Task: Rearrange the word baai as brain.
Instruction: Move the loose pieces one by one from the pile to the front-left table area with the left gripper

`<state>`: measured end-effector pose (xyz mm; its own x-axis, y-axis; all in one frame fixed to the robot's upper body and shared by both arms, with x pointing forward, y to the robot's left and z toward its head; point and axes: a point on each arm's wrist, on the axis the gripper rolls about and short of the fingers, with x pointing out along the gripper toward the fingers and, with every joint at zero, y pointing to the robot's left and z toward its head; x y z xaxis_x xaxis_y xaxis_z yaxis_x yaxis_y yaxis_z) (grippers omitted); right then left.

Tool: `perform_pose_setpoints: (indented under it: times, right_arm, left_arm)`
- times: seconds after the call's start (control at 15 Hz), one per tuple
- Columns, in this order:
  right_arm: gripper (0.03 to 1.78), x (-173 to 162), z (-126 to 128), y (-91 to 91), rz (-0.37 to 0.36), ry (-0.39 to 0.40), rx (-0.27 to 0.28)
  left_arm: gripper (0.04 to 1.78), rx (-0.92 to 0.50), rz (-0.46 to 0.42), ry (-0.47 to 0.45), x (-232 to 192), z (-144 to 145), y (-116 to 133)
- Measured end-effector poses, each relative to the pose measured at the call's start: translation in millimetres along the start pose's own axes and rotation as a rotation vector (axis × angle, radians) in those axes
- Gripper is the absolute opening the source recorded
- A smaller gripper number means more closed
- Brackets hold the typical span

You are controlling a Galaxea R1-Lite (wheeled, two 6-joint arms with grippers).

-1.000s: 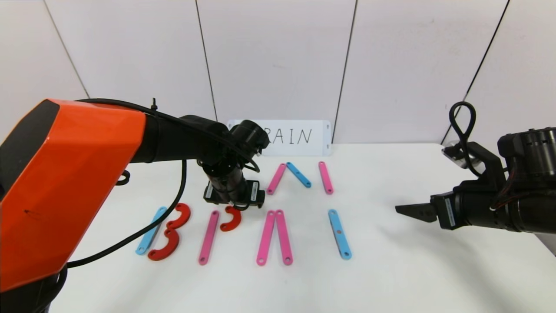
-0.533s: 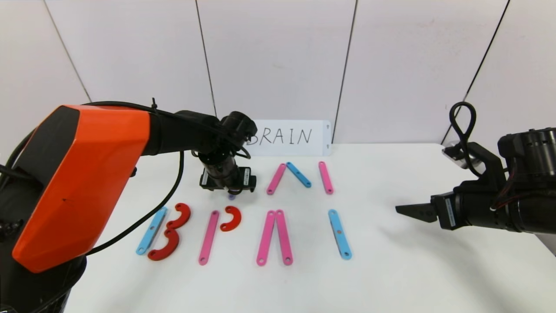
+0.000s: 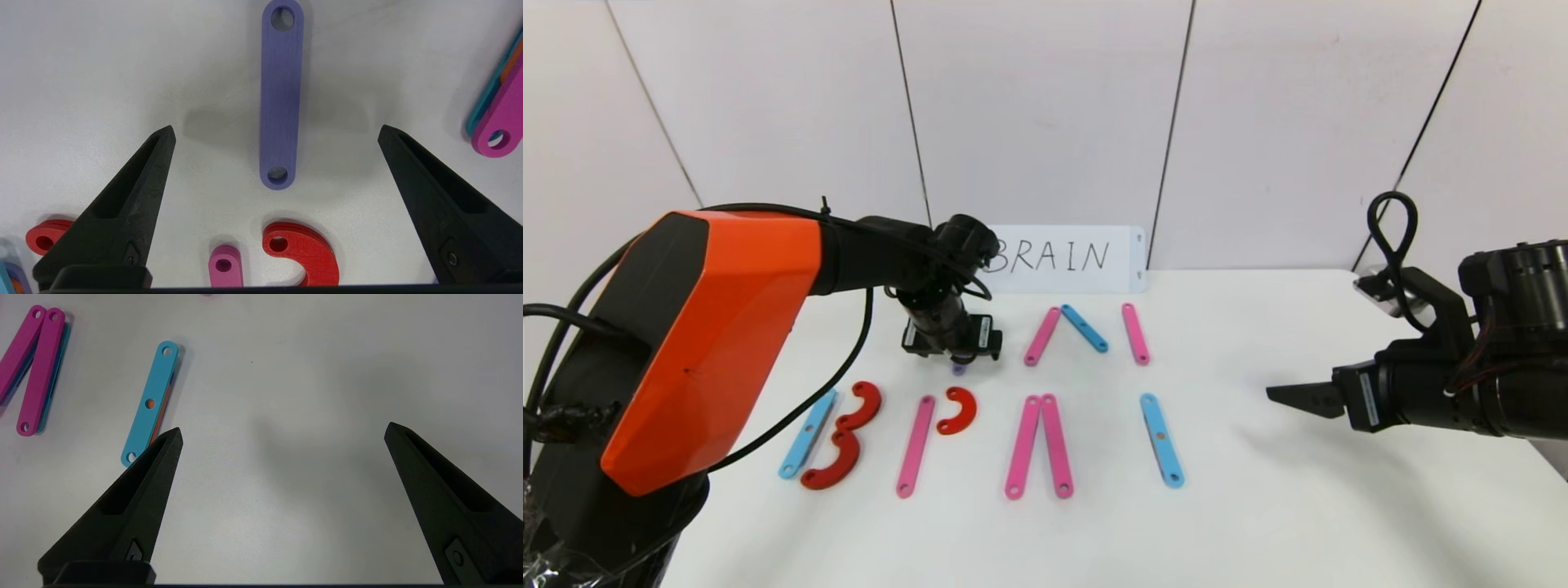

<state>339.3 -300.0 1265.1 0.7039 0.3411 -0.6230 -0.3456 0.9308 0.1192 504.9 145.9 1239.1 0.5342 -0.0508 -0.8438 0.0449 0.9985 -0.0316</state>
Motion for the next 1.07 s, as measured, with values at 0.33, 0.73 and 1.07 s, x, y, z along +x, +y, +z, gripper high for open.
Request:
perform_pose_setpoints:
  times: [0.33, 0.73, 1.07]
  right_arm:
    - [1.73, 0, 0, 0.0, 0.0, 0.0, 0.0]
    - [1.73, 0, -1, 0.1, 0.0, 0.001, 0.0]
    - [1.73, 0, -1, 0.2, 0.0, 0.002, 0.0]
  left_arm:
    - [1.28, 0.001, -0.008, -0.029, 7, 3, 0]
    - [0.31, 0.016, -0.008, -0.031, 12, 3, -1]
    - [0.28, 0.01, -0.003, -0.016, 8, 1, 0]
